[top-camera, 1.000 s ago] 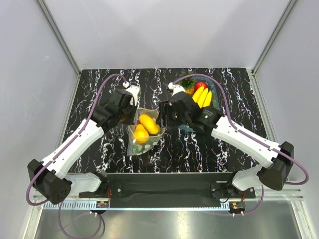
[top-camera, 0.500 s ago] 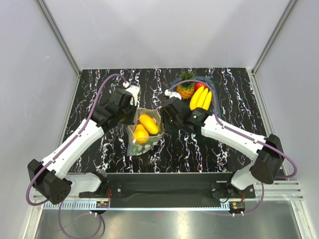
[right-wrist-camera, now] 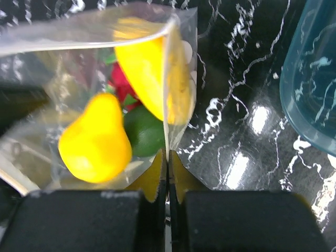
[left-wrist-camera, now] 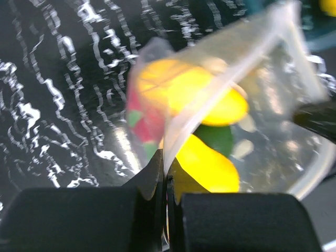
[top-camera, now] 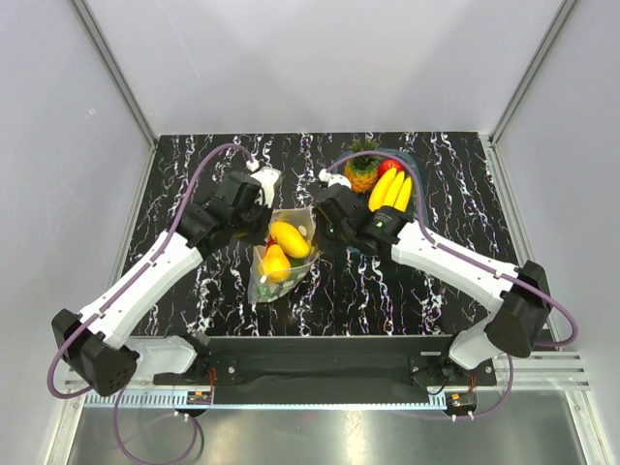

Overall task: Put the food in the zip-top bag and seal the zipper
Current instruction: Adjust the zipper food storage bag at the center of the board.

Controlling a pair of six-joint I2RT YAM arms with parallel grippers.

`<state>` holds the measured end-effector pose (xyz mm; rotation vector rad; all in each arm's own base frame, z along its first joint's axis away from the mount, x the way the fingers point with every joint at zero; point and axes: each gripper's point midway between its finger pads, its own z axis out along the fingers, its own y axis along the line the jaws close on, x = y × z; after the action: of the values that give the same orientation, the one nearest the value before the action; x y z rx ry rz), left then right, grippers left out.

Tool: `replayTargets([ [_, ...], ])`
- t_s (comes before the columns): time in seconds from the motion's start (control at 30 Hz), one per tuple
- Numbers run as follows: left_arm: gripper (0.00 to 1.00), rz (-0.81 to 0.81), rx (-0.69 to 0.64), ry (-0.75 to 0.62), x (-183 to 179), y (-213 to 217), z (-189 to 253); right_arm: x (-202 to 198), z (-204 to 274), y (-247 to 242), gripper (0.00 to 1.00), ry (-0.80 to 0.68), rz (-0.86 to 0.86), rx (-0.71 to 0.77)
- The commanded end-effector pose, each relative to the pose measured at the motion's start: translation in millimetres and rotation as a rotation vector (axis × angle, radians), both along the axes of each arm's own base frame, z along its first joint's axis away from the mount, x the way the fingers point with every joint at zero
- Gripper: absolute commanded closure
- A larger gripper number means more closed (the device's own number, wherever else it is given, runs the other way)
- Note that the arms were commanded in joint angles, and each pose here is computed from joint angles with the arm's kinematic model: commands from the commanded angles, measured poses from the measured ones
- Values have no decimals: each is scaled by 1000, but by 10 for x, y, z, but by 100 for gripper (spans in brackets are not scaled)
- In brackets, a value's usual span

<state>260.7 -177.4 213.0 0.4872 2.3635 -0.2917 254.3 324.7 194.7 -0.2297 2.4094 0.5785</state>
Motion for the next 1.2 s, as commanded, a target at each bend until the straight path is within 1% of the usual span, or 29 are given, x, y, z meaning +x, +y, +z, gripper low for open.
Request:
replayTargets([
  [0.0, 97, -123, -129, -18, -170, -362, 381, 69, 524, 129, 100, -89, 9, 105],
  [0.13, 97, -229, -213, 48, -387, -642, 442, 75, 734, 178, 100, -111, 19, 150],
  [0.17, 97, -246, -214, 58, -442, -683, 454, 74, 824, 188, 100, -122, 24, 165],
  [0.3, 96, -254, -226, 62, -478, -760, 542, 22, 984, 191, 100, -134, 42, 192],
  [0.43, 96, -262, -249, 81, -484, -832, 502, -8, 931, 131, 100, -134, 28, 196],
  [0.47, 96, -264, -257, 87, -487, -846, 490, -19, 842, 109, 100, -126, 23, 186],
  [0.6, 97, -270, -310, 118, -505, -957, 385, -51, 730, 43, 100, -119, 7, 181],
  [0.67, 96, -279, -327, 126, -511, -1002, 362, -60, 650, 9, 100, -109, -6, 171],
  [0.7, 94, -273, -323, 139, -525, -1004, 304, -69, 661, -11, 100, -113, -9, 174],
  [0.73, 88, -277, -321, 144, -526, -1021, 276, -76, 640, -13, 100, -109, -11, 174],
  [0.77, 85, -285, -322, 150, -543, -1045, 259, -70, 604, -38, 100, -108, -19, 168],
  [0.8, 80, -288, -322, 159, -556, -1059, 237, -75, 619, -48, 100, -110, -22, 174],
  [0.83, 71, -288, -319, 163, -567, -1061, 218, -83, 595, -61, 100, -108, -25, 169],
  [0.9, 56, -273, -324, 139, -560, -1037, 269, -84, 594, -91, 100, -111, -36, 168],
  [0.93, 39, -264, -325, 125, -559, -1015, 289, -82, 593, -102, 100, -112, -40, 168],
  [1.03, 21, -247, -352, 45, -571, -908, 488, -86, 561, -141, 100, -108, -52, 155],
  [1.07, 11, -248, -359, 27, -587, -883, 525, -78, 539, -154, 100, -109, -57, 146],
  [1.1, 3, -255, -376, -10, -627, -829, 627, -80, 527, -161, 100, -106, -60, 143],
  [1.17, 1, -250, -373, -34, -658, -750, 655, -71, 497, -166, 100, -104, -65, 135],
])
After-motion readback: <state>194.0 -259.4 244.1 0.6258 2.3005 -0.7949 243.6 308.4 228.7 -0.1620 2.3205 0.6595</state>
